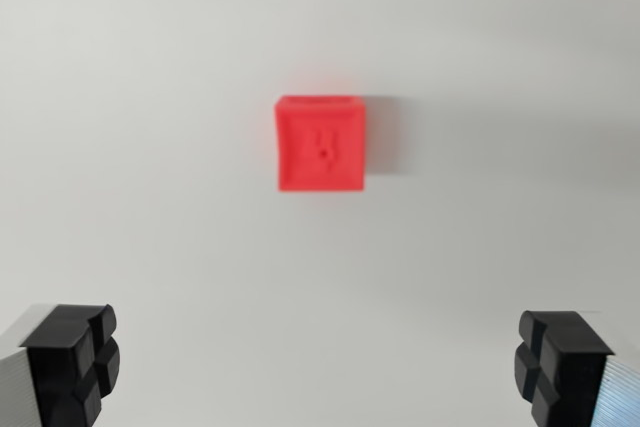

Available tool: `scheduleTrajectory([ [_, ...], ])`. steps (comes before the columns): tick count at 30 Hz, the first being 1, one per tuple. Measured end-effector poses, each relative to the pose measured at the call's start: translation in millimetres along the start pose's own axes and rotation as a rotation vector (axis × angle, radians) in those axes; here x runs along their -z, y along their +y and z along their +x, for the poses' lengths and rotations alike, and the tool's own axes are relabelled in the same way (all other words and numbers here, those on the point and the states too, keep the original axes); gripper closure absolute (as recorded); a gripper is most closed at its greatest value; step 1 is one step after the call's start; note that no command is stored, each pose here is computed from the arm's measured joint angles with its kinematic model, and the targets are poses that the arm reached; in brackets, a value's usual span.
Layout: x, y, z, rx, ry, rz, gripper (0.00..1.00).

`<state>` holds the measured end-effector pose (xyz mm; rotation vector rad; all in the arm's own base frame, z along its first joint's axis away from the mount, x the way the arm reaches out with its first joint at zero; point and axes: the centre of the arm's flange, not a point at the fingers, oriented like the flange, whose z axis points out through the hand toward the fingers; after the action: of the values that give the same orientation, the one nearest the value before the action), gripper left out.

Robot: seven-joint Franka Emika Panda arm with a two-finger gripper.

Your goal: Destack cube

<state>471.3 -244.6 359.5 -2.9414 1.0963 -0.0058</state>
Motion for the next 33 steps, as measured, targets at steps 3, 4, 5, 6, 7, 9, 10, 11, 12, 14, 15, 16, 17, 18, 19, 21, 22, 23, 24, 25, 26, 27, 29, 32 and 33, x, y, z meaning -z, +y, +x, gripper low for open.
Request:
scheduleTrajectory([
  [3, 9, 0.1, -0.2, 0.0, -0.0006, 0.0002, 0.0],
  [4, 12, 0.1, -0.1, 0.0, -0.0002, 0.0005, 0.0],
  [5, 15, 0.2, 0.0, 0.0, -0.0005, 0.0006, 0.0],
  [6, 18, 0.1, 0.2, -0.001, -0.0006, 0.0008, 0.0],
  [7, 21, 0.2, 0.3, -0.001, -0.0009, 0.0008, 0.0],
  [9, 26, 0.2, 0.2, -0.001, -0.0013, 0.0006, 0.0],
  [10, 29, 0.3, 0.3, -0.001, -0.0011, 0.0007, 0.0],
  [11, 31, 0.3, 0.3, -0.001, -0.0009, 0.0009, 0.0],
  [12, 34, 0.3, 0.4, -0.001, -0.0009, 0.001, 0.0],
  [14, 39, 0.4, 0.6, -0.001, -0.0011, 0.001, 0.0],
  [15, 40, 0.4, 0.6, -0.001, -0.0011, 0.0011, 0.0],
  [16, 42, 0.4, 0.6, -0.001, -0.0009, 0.0014, 0.0],
  [17, 44, 0.5, 0.5, -0.001, -0.0007, 0.0015, 0.0],
  [18, 46, 0.5, 0.4, -0.001, -0.0009, 0.0016, 0.0],
  [19, 47, 0.6, 0.4, -0.001, -0.0009, 0.0016, 0.0],
  [21, 50, 0.6, 0.5, -0.001, -0.0011, 0.0017, 0.0],
  [22, 51, 0.6, 0.6, -0.001, -0.0012, 0.0017, 0.0],
  [23, 51, 0.6, 0.6, -0.001, -0.0013, 0.0016, 0.0],
  [24, 52, 0.6, 0.6, -0.001, -0.0016, 0.0015, 0.0],
  [25, 53, 0.6, 0.7, -0.001, -0.0019, 0.0013, 0.0],
  [26, 53, 0.6, 0.8, -0.001, -0.0019, 0.0012, 0.0],
  [27, 54, 0.6, 0.9, -0.001, -0.0018, 0.0012, 0.0],
  [29, 54, 0.6, 0.9, -0.001, -0.0019, 0.0012, 0.0],
  [32, 53, 0.6, 1.0, -0.001, -0.0025, 0.0009, 0.0],
  [33, 53, 0.6, 1.0, -0.001, -0.0026, 0.0009, 0.0],
])
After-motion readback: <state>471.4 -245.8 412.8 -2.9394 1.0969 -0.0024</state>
